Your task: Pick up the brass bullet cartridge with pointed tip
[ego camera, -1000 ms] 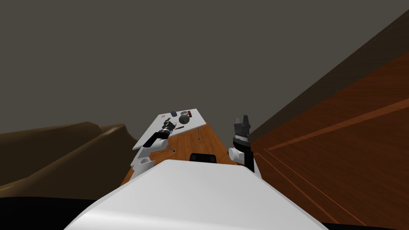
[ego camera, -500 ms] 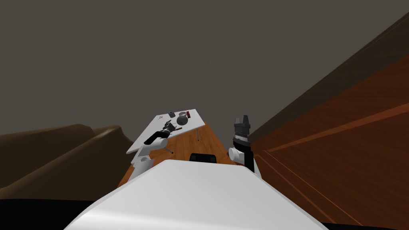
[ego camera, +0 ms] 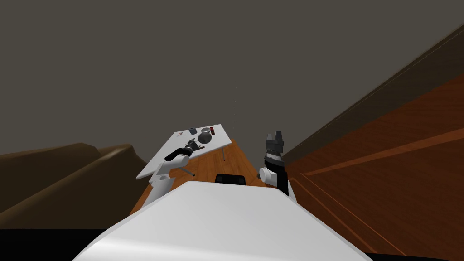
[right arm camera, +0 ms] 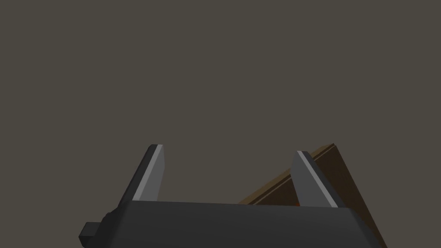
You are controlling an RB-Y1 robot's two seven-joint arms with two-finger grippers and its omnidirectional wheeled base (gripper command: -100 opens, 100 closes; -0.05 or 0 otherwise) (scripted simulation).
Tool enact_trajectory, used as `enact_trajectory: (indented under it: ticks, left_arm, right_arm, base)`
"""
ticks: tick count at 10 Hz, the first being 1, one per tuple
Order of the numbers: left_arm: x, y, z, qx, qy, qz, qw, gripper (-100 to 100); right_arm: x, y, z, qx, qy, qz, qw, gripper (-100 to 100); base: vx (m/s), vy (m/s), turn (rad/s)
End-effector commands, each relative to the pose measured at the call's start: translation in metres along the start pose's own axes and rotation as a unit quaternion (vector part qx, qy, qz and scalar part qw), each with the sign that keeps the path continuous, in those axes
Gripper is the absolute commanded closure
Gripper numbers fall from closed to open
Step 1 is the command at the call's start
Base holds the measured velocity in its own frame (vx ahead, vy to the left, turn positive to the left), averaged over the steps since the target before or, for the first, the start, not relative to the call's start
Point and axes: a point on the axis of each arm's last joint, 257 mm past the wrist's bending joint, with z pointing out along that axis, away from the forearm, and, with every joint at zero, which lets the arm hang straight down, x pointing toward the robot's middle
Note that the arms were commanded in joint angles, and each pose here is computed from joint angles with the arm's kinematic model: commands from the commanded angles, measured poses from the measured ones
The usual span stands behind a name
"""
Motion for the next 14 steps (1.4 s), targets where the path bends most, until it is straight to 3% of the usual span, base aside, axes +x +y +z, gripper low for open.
enact_trajectory:
  ticks: [1,5,9,12,13,14]
  left_arm:
    - [-0.002,0.006,-0.001,-0.012,-0.004,0.0,0.9999,-100]
    - [-0.019,0.029,0.004,-0.068,-0.025,0.004,0.9974,-100]
    - [-0.037,0.049,0.006,-0.12,-0.044,0.013,0.9917,-100]
    - [-0.054,0.065,0.005,-0.165,-0.062,0.026,0.9839,-100]
    - [-0.055,0.066,0.005,-0.168,-0.063,0.026,0.9834,-100]
    - [-0.063,0.073,0.003,-0.19,-0.072,0.033,0.9787,-100]
  right_arm:
    - [0.0,0.0,0.0,0.0,0.0,0.0,1.0,0]
    - [0.0,0.0,0.0,0.0,0.0,0.0,1.0,0]
    - [0.0,0.0,0.0,0.0,0.0,0.0,1.0,0]
    - [0.0,0.0,0.0,0.0,0.0,0.0,1.0,0]
    - [0.0,0.0,0.0,0.0,0.0,0.0,1.0,0]
    - [0.0,0.0,0.0,0.0,0.0,0.0,1.0,0]
  base:
    - [0.022,-0.001,0.0]
    - [0.055,-0.014,-0.002]
    - [0.069,-0.012,0.004]
    - [0.066,-0.01,0.01]
    - [0.061,-0.003,0.009]
    - [0.074,0.0,0.018]
